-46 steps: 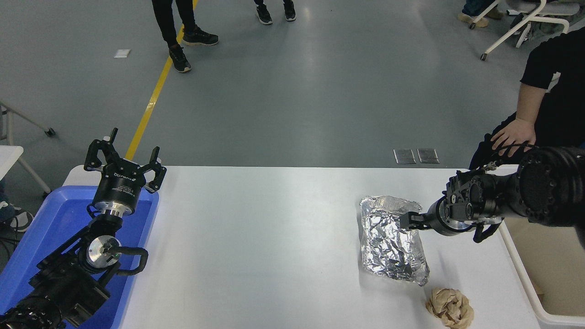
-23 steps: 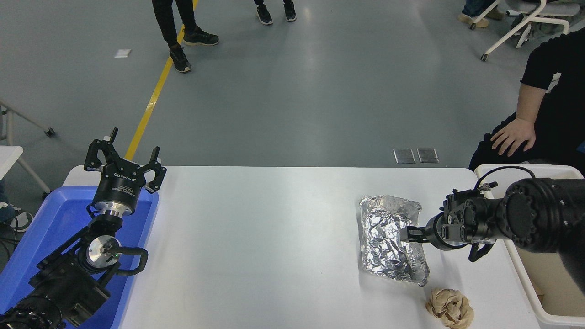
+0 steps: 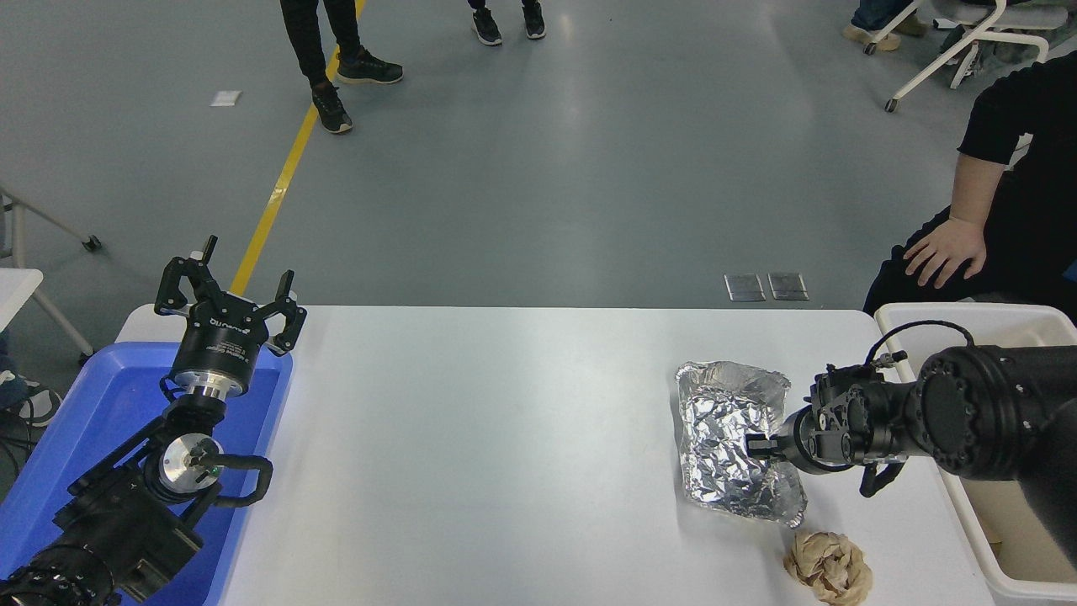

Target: Pick up foil plate and place in dustbin

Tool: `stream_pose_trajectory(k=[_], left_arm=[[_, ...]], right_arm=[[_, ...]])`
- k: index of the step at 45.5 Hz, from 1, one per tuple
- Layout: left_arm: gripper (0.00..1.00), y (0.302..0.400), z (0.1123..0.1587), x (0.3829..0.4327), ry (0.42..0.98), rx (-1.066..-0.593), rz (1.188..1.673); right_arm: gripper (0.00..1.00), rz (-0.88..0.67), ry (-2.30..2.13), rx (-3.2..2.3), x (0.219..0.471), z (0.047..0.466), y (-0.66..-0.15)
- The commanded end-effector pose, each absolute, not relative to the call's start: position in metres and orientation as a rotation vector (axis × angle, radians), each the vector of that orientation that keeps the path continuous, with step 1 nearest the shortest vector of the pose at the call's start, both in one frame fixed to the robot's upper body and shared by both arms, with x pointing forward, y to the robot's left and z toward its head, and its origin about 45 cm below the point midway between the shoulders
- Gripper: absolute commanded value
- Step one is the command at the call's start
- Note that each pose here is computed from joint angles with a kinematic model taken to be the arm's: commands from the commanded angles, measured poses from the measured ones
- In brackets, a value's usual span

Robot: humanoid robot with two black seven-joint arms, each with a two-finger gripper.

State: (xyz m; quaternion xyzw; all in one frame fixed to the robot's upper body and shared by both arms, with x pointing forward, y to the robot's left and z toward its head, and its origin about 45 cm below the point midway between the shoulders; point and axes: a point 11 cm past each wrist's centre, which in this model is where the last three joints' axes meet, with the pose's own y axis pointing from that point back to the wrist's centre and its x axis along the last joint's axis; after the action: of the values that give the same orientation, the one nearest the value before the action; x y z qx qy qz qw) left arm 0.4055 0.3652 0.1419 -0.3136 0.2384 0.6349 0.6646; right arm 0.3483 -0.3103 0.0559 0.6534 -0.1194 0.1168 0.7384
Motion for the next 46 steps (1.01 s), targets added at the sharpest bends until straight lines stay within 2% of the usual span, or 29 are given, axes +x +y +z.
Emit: stream_pose_trajectory(k=[1, 11, 23, 33, 46], left_arm=[[0.98, 0.3651, 0.1423, 0.4057, 0.538, -0.71, 1.434], [0.98, 0.3651, 0.1419, 0.4055, 0.539, -0.708, 1.434], [0.98, 0.3647, 0.1422, 0.4056, 0.539, -0.709, 1.432], [0.98, 0.365, 0.1424, 0.4057, 0.538, -0.71, 1.433], [0.98, 0.3651, 0.1419, 0.4055, 0.539, -0.708, 1.434]], right_arm=[[0.0, 0.27, -0.26, 1.432, 0.351, 0.058, -0.309], [0.0, 0.295, -0.294, 1.433, 0.371, 0.087, -0.308], [0.0, 0.267, -0.363, 1.486, 0.397, 0.159, -0.316], [0.0, 0.228, -0.31, 1.579, 0.4, 0.216, -0.309], [0.0, 0.199, -0.333, 1.71, 0.404, 0.322, -0.285]])
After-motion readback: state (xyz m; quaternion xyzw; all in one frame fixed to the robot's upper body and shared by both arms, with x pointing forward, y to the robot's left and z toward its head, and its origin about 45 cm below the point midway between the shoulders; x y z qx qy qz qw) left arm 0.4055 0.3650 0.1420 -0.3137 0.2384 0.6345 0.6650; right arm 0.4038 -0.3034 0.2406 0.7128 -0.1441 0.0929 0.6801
